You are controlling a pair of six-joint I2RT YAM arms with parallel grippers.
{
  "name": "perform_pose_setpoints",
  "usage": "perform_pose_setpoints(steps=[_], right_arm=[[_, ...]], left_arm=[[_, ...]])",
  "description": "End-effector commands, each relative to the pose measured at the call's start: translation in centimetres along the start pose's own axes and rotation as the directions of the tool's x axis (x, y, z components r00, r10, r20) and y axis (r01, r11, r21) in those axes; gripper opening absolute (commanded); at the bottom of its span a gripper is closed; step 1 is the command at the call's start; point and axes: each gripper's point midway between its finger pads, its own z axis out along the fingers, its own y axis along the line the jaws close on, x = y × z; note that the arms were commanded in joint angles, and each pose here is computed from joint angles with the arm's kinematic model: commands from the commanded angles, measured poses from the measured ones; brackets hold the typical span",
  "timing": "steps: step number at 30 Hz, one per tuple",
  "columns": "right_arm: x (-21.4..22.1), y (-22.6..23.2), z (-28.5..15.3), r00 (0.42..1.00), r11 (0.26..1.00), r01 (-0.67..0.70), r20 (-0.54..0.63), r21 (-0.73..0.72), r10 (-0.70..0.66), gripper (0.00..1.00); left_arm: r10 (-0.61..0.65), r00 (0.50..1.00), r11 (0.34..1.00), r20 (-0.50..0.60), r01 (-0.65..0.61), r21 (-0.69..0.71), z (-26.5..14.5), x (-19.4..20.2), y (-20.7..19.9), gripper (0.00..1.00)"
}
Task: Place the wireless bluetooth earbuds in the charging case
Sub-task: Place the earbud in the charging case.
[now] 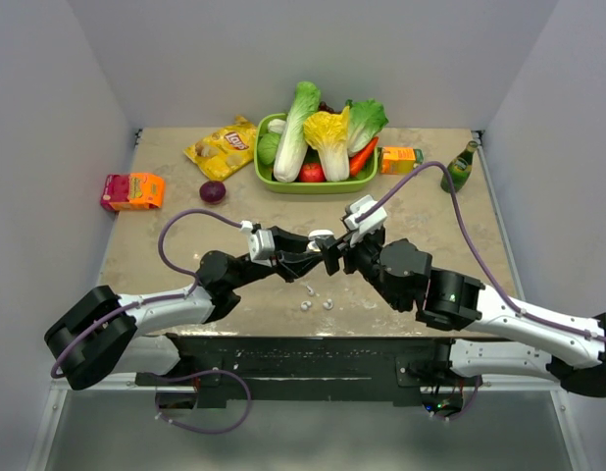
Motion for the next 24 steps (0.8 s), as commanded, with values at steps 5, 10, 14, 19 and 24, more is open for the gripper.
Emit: perform_pose_setpoints(steps=[5, 10, 14, 19, 24], right_arm=[[-1.0, -0.3, 0.0, 1.000, 0.999, -0.030, 0.002, 0.023, 0.030, 0.73], [-0.9, -0.4, -0.3, 0.999, 0.999, -0.040, -0.001, 0.017, 0.040, 0.72], [-2.2, -0.8, -0.9, 0.996, 0.997, -0.079, 0.046, 0.018, 0.078, 0.72], [-3.9, -1.6, -1.3, 0.990, 0.993, -0.109, 0.096, 0.038, 0.105, 0.72], [-3.4, -1.8, -0.8, 0.995, 0.994, -0.084, 0.067, 0.073, 0.079, 0.71]], left_arm=[[0.165, 0.943, 0.983, 0.287, -0.182, 0.033, -0.2, -7.7, -1.4, 0.00], [0.167, 0.942, 0.983, 0.291, -0.180, 0.018, -0.2, -7.8, -1.2, 0.00], [0.167, 0.943, 0.983, 0.286, -0.181, 0.023, -0.2, -7.7, -1.3, 0.00], [0.164, 0.946, 0.983, 0.281, -0.179, 0.029, -0.3, -7.4, -1.4, 0.00], [0.164, 0.943, 0.983, 0.289, -0.182, 0.038, -0.3, -7.6, -1.6, 0.00]])
